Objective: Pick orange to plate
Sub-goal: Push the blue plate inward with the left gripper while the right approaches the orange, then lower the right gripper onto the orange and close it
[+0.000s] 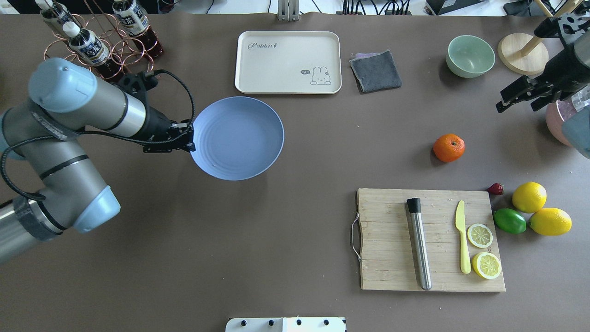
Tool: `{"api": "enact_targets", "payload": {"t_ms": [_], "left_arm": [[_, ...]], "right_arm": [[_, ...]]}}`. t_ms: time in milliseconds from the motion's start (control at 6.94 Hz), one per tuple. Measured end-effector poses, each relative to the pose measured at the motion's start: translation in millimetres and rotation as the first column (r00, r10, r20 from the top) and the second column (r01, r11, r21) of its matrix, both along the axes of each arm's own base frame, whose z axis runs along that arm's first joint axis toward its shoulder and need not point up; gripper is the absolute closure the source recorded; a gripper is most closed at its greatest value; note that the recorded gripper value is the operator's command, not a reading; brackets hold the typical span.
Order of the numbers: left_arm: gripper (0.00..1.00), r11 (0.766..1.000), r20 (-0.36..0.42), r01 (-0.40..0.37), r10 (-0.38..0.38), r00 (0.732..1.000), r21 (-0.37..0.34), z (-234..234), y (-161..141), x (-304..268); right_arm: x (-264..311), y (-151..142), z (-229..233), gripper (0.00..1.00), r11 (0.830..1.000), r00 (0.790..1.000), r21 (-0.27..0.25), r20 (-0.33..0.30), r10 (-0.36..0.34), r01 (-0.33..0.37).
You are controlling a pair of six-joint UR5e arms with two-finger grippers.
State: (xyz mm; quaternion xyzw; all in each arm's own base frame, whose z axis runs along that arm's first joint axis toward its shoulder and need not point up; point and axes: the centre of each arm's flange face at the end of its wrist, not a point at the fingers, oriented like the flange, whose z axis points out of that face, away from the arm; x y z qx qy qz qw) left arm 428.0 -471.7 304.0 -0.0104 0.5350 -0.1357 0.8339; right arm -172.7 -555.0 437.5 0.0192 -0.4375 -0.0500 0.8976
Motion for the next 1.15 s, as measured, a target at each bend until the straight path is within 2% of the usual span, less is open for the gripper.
{"api": "enact_targets", "payload": {"t_ms": [432, 721, 1153], "left_arm": [[1.00, 1.000, 0.027, 0.022, -0.023, 0.999, 0.014, -37.1, 57.9, 88.4], [1.00, 1.000, 0.034, 0.018, -0.018, 0.999, 0.018, -38.3, 68.7, 103.0], [0.98, 1.000, 0.056, 0.016, -0.017, 0.998, 0.023, -32.1, 75.9, 121.4]], "right_arm": [[-71.8, 7.0, -52.2, 0.00, 0.999, 0.999, -0.012, 0.039, 0.031, -0.030], [-104.5, 18.3, -57.4, 0.00, 0.998, 0.997, -0.009, 0.049, 0.060, -0.059], [-135.0, 25.7, -14.1, 0.00, 0.998, 0.996, 0.006, -0.061, 0.060, -0.060]]}}
